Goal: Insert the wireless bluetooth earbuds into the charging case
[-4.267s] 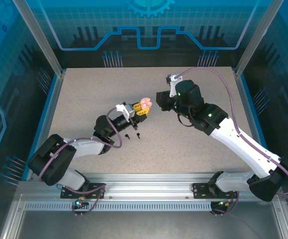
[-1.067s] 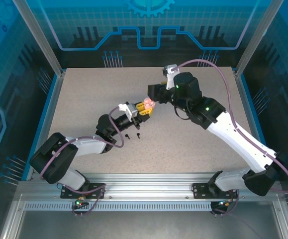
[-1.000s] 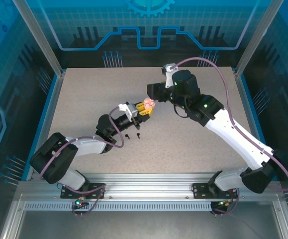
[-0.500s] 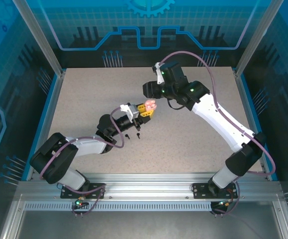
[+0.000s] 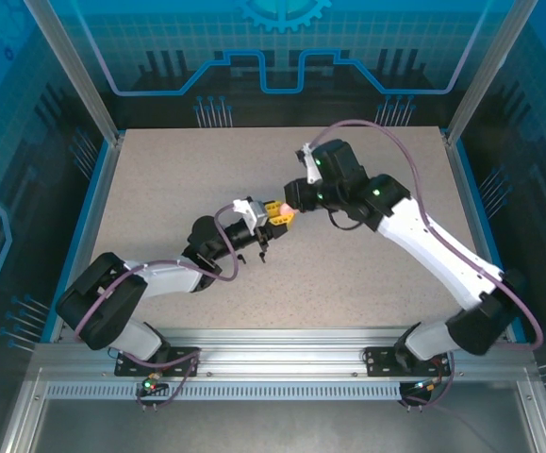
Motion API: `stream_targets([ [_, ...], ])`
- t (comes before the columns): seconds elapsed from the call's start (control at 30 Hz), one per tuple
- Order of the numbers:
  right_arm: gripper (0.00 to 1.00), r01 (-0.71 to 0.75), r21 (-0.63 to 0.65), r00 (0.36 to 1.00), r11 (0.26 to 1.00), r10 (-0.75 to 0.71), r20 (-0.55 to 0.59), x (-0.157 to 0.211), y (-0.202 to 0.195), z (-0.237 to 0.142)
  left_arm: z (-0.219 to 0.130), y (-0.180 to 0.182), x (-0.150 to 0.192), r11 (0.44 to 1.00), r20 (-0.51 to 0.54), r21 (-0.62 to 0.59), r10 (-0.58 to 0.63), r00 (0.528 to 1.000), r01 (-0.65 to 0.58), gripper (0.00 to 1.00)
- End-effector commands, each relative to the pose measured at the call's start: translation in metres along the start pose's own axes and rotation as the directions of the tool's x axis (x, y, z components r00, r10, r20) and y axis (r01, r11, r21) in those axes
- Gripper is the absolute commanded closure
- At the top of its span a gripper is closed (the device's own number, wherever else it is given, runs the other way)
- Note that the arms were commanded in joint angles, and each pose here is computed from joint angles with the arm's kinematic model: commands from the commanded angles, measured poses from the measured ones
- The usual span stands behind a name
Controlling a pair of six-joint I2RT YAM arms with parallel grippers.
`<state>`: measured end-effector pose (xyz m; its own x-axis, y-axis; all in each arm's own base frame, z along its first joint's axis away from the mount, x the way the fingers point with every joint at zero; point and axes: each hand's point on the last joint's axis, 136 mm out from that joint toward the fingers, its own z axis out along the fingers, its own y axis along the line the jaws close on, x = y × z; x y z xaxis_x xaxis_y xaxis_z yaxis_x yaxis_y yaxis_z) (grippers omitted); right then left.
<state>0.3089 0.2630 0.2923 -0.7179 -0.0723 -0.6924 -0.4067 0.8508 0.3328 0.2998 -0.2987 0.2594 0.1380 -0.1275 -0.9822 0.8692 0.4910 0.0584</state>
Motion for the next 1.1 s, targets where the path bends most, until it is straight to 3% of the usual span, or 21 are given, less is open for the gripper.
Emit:
stream_targets([
  [0.0, 0.66, -0.082, 0.03, 0.995, 0.996, 0.08, 0.066, 0.002, -0.015, -0.027, 0.0, 0.006, -0.021, 0.999, 0.05, -0.031, 0.019, 0.999, -0.017, 1.0],
  [0.2, 0.55, -0.25, 0.127, 0.94, 0.96, 0.21, 0.268, -0.002, -0.069, -0.069, 0.006, 0.003, 0.008, 0.992, -0.052, -0.034, -0.121, 0.991, 0.12, 1.0],
  [0.43, 0.46, -0.311, 0.229, 0.926, 0.923, 0.24, 0.29, 0.029, -0.106, -0.073, 0.038, -0.014, 0.059, 0.953, -0.213, -0.059, -0.303, 0.929, 0.297, 1.0],
  [0.7, 0.44, -0.364, 0.289, 0.92, 0.885, 0.292, 0.263, 0.063, -0.132, -0.058, 0.071, -0.019, 0.132, 0.855, -0.379, -0.188, -0.518, 0.767, 0.484, 1.0],
  [1.07, 0.44, -0.369, 0.309, 0.923, 0.877, 0.304, 0.237, 0.078, -0.14, -0.052, 0.087, -0.013, 0.198, 0.778, -0.46, -0.307, -0.625, 0.63, 0.548, 1.0],
])
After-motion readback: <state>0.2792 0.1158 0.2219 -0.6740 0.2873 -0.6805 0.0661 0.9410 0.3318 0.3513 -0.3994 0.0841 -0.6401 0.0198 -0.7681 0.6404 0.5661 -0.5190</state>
